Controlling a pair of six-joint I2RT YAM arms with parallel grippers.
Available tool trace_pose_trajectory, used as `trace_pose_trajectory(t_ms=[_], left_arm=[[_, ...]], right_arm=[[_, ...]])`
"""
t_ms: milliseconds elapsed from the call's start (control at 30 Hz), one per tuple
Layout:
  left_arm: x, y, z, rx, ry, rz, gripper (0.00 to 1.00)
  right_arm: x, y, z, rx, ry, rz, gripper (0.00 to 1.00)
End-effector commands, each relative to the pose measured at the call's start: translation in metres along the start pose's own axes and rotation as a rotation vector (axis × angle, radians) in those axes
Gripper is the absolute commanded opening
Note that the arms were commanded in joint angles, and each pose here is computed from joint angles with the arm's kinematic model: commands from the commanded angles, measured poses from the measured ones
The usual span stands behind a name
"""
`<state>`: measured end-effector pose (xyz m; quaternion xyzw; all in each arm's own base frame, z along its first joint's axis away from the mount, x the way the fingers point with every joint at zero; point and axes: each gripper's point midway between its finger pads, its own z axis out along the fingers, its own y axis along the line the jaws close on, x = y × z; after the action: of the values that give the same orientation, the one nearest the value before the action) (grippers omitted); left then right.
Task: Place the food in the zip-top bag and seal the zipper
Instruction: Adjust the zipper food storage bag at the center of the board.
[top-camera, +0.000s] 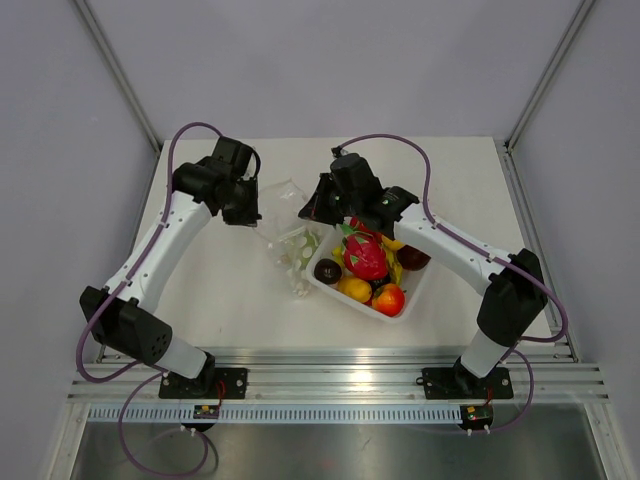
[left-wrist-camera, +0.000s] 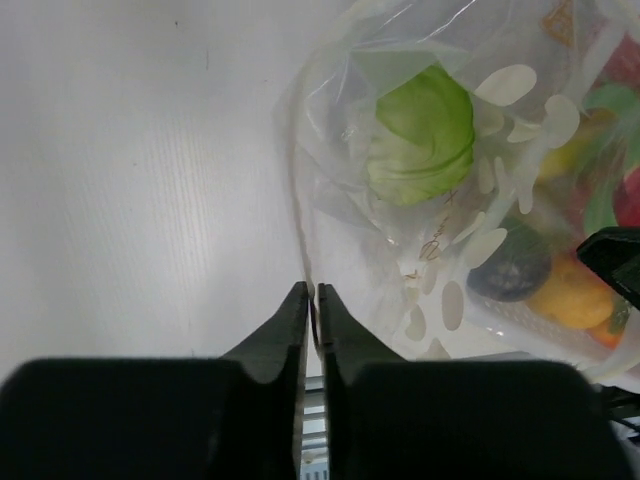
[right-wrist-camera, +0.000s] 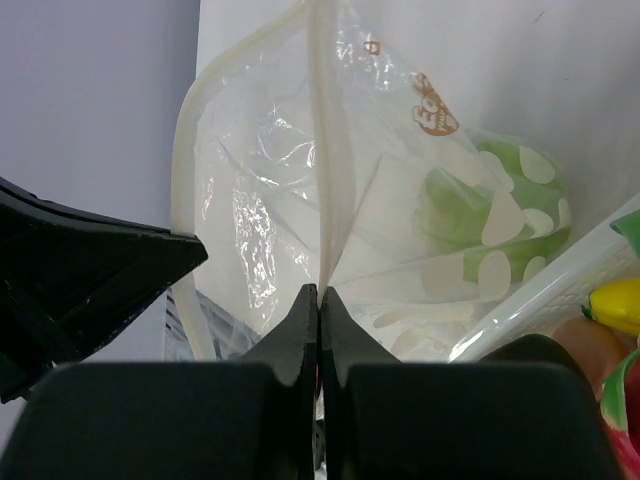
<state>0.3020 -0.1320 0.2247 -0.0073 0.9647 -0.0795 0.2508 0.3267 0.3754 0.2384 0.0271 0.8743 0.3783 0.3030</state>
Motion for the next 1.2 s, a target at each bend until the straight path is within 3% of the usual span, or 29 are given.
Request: trace_pose_trajectory(t_ms=[0,300,433,567,733,800,967,1000,1100,1167], left_arm=[[-0.015,-0.001,-0.011,-0.008,-0.055,0.018,0.0],[-0.054,-0.026,-0.061,0.156,-0.226,0.03,0.0],[-0.054,-0.035,-0.072,0.232,-0.236,0.044,0.0],[-0.037,-0.031,-0.051,0.23,-0.186,0.043,0.0],[-0.003,-0.014,0.002,0.169,-0.065,0.036,0.0],[0.0,-0.019,0.006,0.195,-0.039,0.038,0.0],[-0.036,-0.036,-0.04,0.271,-0.158,0.066,0.0],[-0.058,-0.043,-0.066,0.295,-0.24,0.083,0.0],[-0.08,-0.049,-0.102,0.317,-0.321,0.101,0.0],[-0.085,-0.049,-0.11,0.315,-0.337,0.101,0.0]], right_arm=[[-0.013,0.019,-0.001,-0.048,-0.058,-0.003,0.0],[-0.017,0.018,0.006,-0.024,-0.041,-0.101,0.0],[-0.027,0.033,-0.007,-0.074,-0.077,-0.129,0.0],[-0.02,0.021,-0.007,-0.052,-0.072,-0.115,0.0],[0.008,-0.026,0.014,0.075,0.0,-0.126,0.0],[0.015,-0.039,0.018,0.125,0.038,-0.129,0.0],[-0.015,0.004,-0.007,0.023,-0.037,-0.166,0.0],[-0.027,0.019,-0.016,-0.001,-0.063,-0.174,0.0],[-0.044,0.041,-0.034,-0.048,-0.109,-0.197,0.0],[-0.049,0.048,-0.042,-0.066,-0.13,-0.198,0.0]])
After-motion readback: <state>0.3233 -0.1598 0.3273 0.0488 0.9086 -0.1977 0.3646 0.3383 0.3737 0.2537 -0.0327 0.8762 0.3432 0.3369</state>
